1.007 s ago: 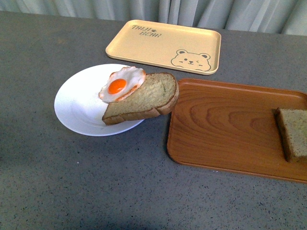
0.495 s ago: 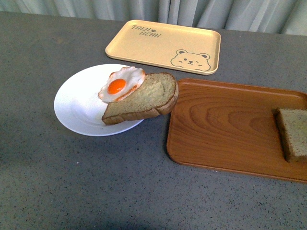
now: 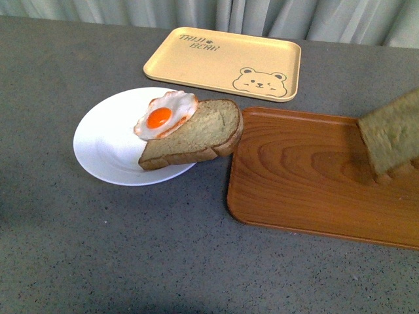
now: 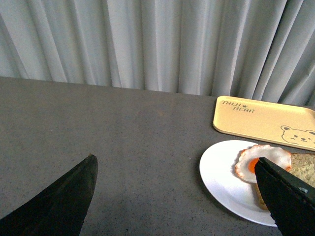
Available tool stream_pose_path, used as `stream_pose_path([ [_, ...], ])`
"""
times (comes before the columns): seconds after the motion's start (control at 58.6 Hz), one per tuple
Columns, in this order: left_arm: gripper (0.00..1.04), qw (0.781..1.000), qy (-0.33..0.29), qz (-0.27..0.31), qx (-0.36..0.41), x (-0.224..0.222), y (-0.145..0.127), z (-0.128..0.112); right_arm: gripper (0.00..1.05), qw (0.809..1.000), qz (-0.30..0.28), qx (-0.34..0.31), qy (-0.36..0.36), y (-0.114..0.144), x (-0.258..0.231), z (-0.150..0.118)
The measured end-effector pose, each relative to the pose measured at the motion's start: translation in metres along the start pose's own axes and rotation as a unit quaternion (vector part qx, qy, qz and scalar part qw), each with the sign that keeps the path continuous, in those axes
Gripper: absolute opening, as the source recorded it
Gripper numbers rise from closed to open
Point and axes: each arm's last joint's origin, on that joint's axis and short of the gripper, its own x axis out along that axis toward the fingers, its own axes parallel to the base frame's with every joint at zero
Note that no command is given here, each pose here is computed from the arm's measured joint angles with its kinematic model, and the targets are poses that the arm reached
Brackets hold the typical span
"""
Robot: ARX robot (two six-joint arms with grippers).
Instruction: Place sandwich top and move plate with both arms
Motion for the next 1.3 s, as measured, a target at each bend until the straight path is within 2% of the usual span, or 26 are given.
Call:
stream_pose_path([
  [0.205, 0.96, 1.0, 0.0, 0.0, 0.0, 0.0, 0.0, 0.0, 0.02, 0.994, 0.106, -0.024, -0.006, 0.092, 0.024, 0.011],
  [0.29, 0.96, 1.0, 0.0, 0.0, 0.0, 0.0, 0.0, 0.0, 0.02, 0.988, 0.148, -0.032, 0.009, 0.13, 0.039, 0.004],
  [0.427, 0.96, 1.0, 0.0, 0.0, 0.0, 0.0, 0.0, 0.0, 0.02, 0.981, 0.184, -0.039, 0.051, 0.173, 0.071, -0.022],
  [0.529, 0.96, 1.0, 0.0, 0.0, 0.0, 0.0, 0.0, 0.0, 0.02, 0.978, 0.188, -0.043, 0.082, 0.192, 0.095, -0.048],
  [0.683, 0.96, 1.0, 0.0, 0.0, 0.0, 0.0, 0.0, 0.0, 0.02, 0.976, 0.182, -0.048, 0.111, 0.207, 0.126, -0.081],
  [0.785, 0.96, 1.0, 0.0, 0.0, 0.0, 0.0, 0.0, 0.0, 0.02, 0.978, 0.162, -0.05, 0.122, 0.205, 0.144, -0.097],
  [0.854, 0.96, 1.0, 0.0, 0.0, 0.0, 0.0, 0.0, 0.0, 0.02, 0.981, 0.131, -0.051, 0.133, 0.195, 0.158, -0.11],
  [0.922, 0.96, 1.0, 0.0, 0.0, 0.0, 0.0, 0.0, 0.0, 0.02, 0.981, 0.124, -0.054, 0.142, 0.19, 0.162, -0.115],
  [1.076, 0.96, 1.0, 0.0, 0.0, 0.0, 0.0, 0.0, 0.0, 0.29, 0.979, 0.115, -0.075, 0.154, 0.186, 0.16, -0.119],
  [1.144, 0.96, 1.0, 0.0, 0.0, 0.0, 0.0, 0.0, 0.0, 0.46, 0.98, 0.112, -0.077, 0.148, 0.181, 0.152, -0.115],
  [1.178, 0.96, 1.0, 0.0, 0.0, 0.0, 0.0, 0.0, 0.0, 0.55, 0.981, 0.112, -0.079, 0.137, 0.179, 0.145, -0.109],
  [1.229, 0.96, 1.0, 0.0, 0.0, 0.0, 0.0, 0.0, 0.0, 0.62, 0.983, 0.111, -0.081, 0.121, 0.177, 0.138, -0.102],
  [1.298, 0.96, 1.0, 0.0, 0.0, 0.0, 0.0, 0.0, 0.0, 0.76, 0.987, 0.108, -0.091, 0.072, 0.174, 0.117, -0.08],
])
